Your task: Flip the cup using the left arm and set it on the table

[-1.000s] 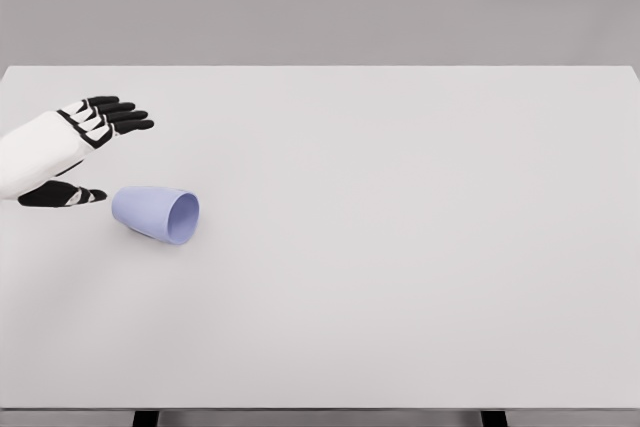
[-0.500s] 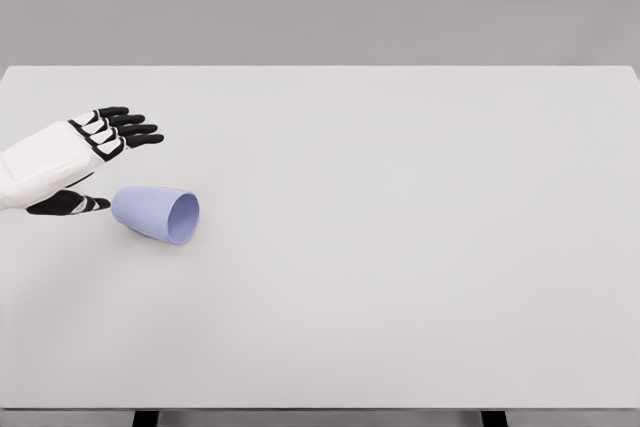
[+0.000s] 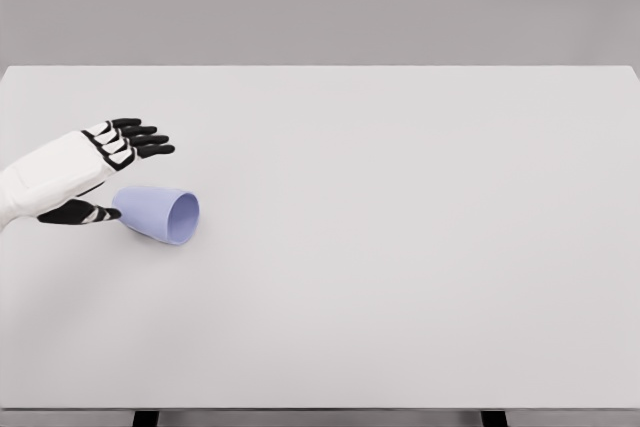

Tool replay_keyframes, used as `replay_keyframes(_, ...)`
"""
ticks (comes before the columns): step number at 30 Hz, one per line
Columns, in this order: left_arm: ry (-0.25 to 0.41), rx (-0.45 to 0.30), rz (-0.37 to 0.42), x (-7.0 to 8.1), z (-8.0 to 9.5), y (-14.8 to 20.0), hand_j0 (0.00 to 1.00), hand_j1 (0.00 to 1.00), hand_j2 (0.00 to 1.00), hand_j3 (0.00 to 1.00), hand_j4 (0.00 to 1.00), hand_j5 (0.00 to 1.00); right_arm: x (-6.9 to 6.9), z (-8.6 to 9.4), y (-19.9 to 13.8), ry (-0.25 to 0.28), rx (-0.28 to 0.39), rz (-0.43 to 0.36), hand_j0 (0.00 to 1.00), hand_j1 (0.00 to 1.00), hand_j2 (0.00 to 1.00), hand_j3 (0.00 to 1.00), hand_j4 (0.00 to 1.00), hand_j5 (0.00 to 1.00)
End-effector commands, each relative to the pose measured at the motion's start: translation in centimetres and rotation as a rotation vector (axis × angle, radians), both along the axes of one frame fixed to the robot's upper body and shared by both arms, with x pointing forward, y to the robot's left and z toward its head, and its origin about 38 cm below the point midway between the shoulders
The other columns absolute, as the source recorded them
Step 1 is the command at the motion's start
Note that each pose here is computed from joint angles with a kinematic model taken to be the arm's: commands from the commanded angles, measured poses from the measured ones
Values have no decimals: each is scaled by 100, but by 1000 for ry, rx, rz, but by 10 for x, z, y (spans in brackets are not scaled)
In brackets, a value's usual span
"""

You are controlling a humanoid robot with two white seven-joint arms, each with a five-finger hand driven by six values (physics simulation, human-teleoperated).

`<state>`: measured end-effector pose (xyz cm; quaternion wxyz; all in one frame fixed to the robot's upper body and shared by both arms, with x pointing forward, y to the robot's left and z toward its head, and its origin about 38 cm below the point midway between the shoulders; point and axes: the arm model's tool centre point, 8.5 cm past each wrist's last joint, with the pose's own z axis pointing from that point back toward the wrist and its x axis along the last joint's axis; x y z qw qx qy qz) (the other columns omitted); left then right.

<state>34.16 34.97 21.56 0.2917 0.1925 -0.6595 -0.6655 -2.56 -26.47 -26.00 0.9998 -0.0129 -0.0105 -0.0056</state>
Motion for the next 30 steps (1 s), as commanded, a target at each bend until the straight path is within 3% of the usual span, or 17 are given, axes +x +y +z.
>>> replay_keyframes(1,30,-45,-15,-3,1,-3,100,100,100,100,100,100,0,0,0,0,0,0,100,100,100,100,100,100)
replay_keyframes(3,102,-72,-21,-7,0,3,100,100,100,100,100,100,0,0,0,0,0,0,100,100,100,100,100,100)
replay_keyframes(9,212,-158,-26,-14,-4,2,100,100,100,100,100,100,0,0,0,0,0,0,100,100,100,100,100,100)
replay_keyframes(11,231,-154,-1,-14,-5,2,100,100,100,100,100,100,0,0,0,0,0,0,100,100,100,100,100,100)
replay_keyframes(14,302,-90,59,-10,-15,5,100,100,100,100,100,100,0,0,0,0,0,0,100,100,100,100,100,100)
replay_keyframes(20,361,-42,102,-7,-23,6,100,100,100,100,100,100,0,0,0,0,0,0,100,100,100,100,100,100)
replay_keyframes(30,366,-59,138,-2,-25,3,100,100,100,100,100,100,0,0,0,0,0,0,100,100,100,100,100,100)
